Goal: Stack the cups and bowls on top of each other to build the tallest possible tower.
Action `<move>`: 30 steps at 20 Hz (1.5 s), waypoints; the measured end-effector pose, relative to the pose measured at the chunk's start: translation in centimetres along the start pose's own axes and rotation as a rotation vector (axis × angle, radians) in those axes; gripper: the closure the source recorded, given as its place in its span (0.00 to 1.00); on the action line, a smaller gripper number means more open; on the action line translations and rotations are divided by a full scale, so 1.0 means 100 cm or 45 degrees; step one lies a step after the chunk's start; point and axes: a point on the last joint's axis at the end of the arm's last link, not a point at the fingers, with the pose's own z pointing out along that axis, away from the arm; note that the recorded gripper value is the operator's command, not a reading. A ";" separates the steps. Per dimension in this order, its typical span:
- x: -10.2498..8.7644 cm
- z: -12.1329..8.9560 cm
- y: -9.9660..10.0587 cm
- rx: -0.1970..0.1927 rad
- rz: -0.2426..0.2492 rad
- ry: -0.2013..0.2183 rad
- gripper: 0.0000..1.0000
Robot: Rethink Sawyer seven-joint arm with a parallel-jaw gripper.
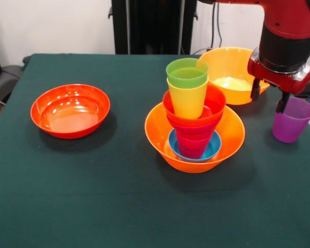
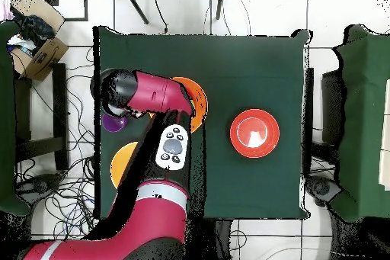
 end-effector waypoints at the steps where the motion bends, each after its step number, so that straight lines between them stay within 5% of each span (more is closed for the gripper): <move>1: -0.001 -0.001 -0.002 0.009 -0.008 -0.020 0.00; 11: -0.030 -0.023 -0.018 0.035 -0.040 -0.151 0.00; 22: -0.059 -0.043 -0.012 -0.006 -0.038 -0.215 0.00; 30: -0.060 -0.046 -0.006 -0.019 -0.044 -0.219 0.00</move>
